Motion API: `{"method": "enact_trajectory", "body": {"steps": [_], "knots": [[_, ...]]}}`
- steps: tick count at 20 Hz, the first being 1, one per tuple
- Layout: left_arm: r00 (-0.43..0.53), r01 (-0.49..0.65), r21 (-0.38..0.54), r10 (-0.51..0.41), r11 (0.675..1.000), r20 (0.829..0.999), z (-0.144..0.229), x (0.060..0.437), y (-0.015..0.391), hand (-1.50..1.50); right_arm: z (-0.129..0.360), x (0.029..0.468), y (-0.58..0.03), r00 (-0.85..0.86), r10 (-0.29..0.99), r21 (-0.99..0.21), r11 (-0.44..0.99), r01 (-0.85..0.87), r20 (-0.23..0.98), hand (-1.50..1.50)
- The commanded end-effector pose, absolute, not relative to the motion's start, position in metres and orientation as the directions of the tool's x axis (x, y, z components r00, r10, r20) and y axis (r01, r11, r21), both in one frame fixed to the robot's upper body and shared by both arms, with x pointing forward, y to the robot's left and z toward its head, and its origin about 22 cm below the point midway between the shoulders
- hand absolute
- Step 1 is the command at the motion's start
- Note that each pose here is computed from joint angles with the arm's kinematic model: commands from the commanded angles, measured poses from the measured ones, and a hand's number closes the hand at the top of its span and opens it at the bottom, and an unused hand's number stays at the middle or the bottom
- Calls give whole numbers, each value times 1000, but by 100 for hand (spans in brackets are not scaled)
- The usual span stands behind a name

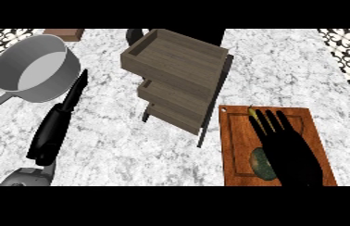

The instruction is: Pick the pear from the cutting board and place it in the tiered basket

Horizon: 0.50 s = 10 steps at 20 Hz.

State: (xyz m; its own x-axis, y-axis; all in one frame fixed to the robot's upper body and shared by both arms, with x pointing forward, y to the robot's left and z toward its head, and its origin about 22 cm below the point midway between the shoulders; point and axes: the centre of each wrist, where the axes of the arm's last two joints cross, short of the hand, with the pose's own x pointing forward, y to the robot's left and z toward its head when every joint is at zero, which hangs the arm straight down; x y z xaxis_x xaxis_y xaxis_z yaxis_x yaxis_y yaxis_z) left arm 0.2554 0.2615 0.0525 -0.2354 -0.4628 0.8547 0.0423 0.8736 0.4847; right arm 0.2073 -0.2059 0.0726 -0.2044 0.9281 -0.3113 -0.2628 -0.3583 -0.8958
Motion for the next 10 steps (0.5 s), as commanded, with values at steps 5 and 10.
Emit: {"method": "enact_trajectory", "body": {"steps": [5,10], "knots": [[-221,49,473,-452,880,864,54,262,248,0,83,230,-206,-159,946,-933,-309,-183,-282,-150],[-238,59,475,-450,878,861,49,248,259,0,62,240,-217,-162,947,-922,-309,-233,-276,-150]]}}
